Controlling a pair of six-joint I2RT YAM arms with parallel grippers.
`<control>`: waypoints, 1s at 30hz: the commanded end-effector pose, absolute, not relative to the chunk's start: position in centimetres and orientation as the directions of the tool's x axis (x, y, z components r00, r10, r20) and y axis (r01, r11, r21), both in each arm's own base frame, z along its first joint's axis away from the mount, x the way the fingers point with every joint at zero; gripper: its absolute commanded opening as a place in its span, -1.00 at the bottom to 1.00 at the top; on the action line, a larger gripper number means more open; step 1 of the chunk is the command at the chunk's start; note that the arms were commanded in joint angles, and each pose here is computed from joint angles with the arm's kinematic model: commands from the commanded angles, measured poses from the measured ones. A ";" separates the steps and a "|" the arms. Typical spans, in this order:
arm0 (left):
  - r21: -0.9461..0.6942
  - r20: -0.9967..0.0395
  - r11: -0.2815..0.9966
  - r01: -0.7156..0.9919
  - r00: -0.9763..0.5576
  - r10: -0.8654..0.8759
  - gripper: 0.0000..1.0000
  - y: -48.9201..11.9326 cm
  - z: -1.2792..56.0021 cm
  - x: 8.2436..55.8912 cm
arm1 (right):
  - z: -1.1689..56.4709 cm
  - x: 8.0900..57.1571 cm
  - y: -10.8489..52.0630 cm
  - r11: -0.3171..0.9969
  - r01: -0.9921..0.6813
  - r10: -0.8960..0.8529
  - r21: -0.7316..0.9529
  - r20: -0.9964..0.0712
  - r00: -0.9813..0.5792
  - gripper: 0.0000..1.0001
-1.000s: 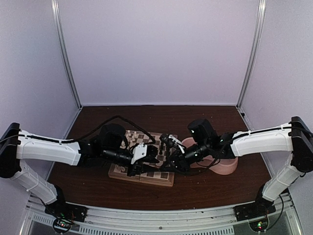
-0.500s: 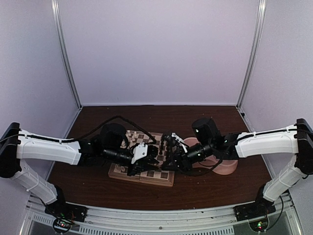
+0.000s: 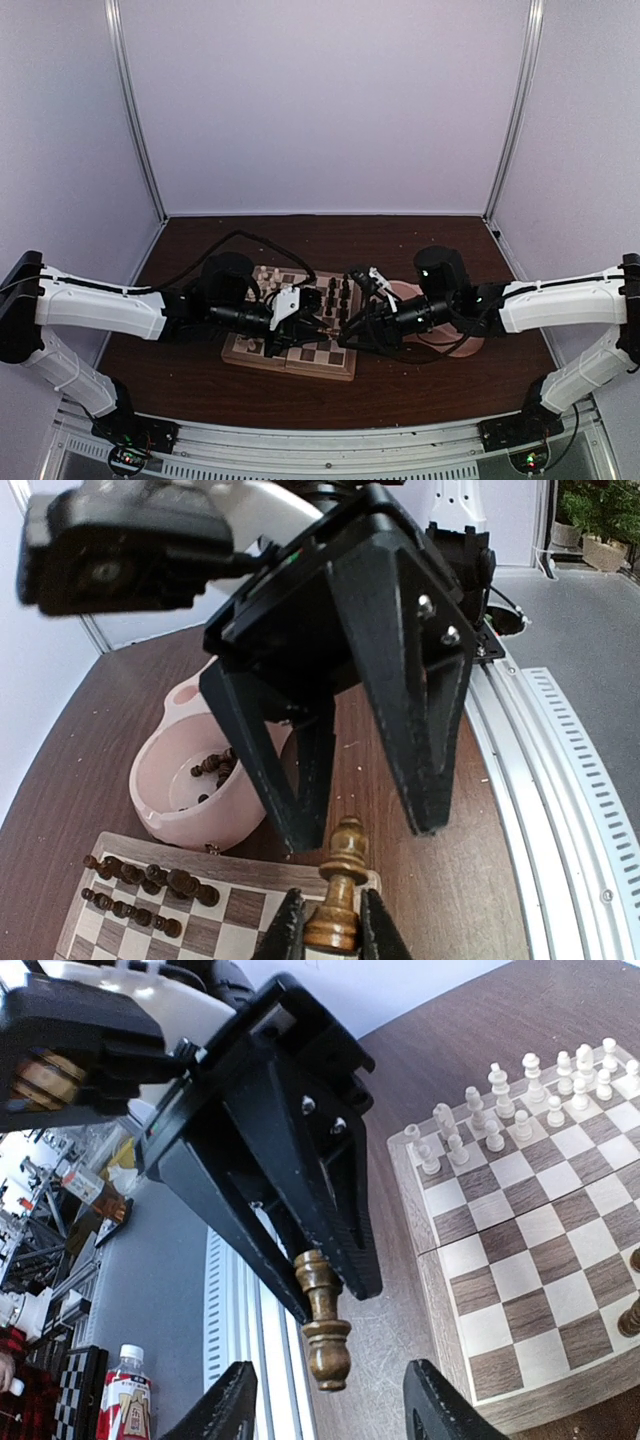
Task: Set up the chess pieces on the board
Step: Pass from the left arm to the right
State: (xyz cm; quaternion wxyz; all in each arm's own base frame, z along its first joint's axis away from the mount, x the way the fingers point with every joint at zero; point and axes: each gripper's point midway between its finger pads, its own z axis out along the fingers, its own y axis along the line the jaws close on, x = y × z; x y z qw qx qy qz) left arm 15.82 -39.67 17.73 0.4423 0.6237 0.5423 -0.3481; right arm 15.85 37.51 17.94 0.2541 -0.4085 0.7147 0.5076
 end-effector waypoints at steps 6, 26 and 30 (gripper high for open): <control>0.104 -0.982 0.126 0.987 0.082 0.171 -1.00 -40.3 20.6 17.1 | 22.5 17.4 36.6 0.184 -0.858 -0.093 0.479 -0.861 -0.500 -0.07; 0.063 -0.992 0.123 0.990 0.049 0.115 -1.00 -40.2 21.2 16.8 | 21.4 18.3 37.6 0.195 -0.820 -0.078 0.538 -0.825 -0.560 -0.41; 0.064 -0.991 0.117 0.991 0.050 0.121 -1.00 -40.3 21.1 16.8 | 21.6 18.1 37.8 0.172 -0.822 -0.075 0.543 -0.825 -0.561 -0.52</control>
